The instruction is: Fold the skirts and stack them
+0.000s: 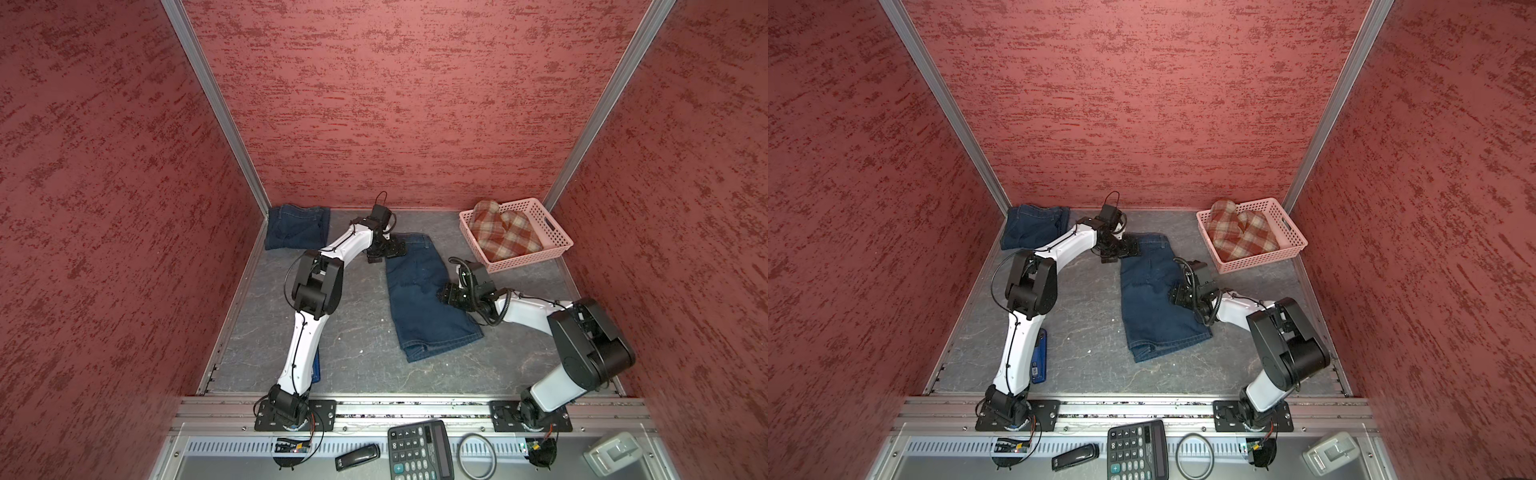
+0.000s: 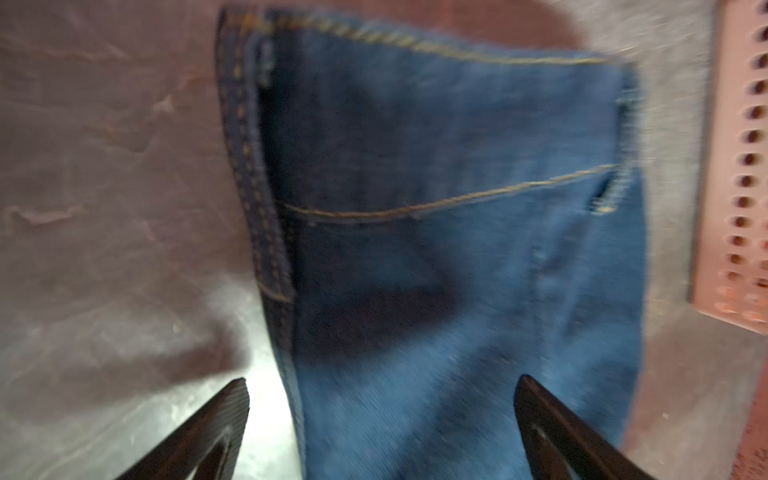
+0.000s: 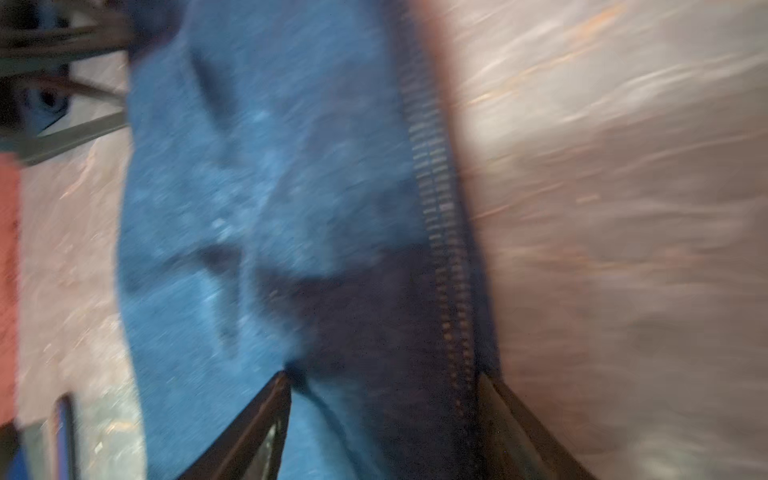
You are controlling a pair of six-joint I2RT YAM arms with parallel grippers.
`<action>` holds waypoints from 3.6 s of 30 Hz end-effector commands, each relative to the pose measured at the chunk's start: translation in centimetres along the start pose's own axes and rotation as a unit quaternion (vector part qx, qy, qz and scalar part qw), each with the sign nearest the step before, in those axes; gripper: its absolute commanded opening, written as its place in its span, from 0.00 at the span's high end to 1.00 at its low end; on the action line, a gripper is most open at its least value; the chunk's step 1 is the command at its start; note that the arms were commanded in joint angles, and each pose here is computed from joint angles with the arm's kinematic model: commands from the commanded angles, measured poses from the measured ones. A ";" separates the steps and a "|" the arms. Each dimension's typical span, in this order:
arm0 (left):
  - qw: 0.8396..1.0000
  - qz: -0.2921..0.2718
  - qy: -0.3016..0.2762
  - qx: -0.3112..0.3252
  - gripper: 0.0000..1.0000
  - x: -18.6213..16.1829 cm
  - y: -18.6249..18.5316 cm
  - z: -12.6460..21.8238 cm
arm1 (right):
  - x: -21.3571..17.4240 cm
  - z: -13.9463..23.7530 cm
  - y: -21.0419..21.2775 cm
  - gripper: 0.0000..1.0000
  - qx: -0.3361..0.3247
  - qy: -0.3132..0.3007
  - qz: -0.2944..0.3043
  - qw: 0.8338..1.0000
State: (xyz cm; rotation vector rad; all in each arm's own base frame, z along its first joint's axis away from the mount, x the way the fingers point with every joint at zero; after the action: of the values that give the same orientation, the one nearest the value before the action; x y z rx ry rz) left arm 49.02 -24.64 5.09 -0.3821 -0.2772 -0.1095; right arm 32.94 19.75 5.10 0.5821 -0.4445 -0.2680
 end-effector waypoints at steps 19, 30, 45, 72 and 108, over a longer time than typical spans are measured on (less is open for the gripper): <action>0.997 0.015 -0.078 0.011 0.00 2.8 2.9 7.2 | 4.0 2.5 5.2 0.25 0.061 -0.067 -0.039 0.995; 0.980 -0.158 -0.074 0.097 0.02 -8.7 -3.8 9.9 | 11.0 3.4 1.4 0.24 0.084 -0.120 -0.111 0.983; 0.910 -0.334 -0.011 0.243 0.11 -24.1 -13.2 6.2 | 17.6 12.8 -4.7 0.26 0.071 -0.243 -0.187 0.949; 0.930 -0.213 0.029 0.298 1.00 -27.8 -15.5 5.3 | 20.7 18.0 -2.9 0.25 0.069 -0.289 -0.139 0.945; 0.984 -0.166 -0.010 0.064 1.00 -28.4 -12.6 12.2 | 15.8 -7.5 3.6 0.35 0.065 -0.075 -0.100 0.990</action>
State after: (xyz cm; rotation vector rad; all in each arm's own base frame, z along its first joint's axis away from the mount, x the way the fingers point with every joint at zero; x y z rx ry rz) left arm 17.24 -29.08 13.01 -0.1905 -0.3829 -0.4209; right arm 49.27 19.70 6.56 0.6994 -0.5287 -0.4732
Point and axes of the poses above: each gripper's point midway between its finger pads, its own z axis back along the fingers, its own y axis along the line the jaws close on, x = y × z, the point moved 1 cm from there along z, back along the fingers, and after that the axes turned 8 degrees about -z, right-handed, at the moved point
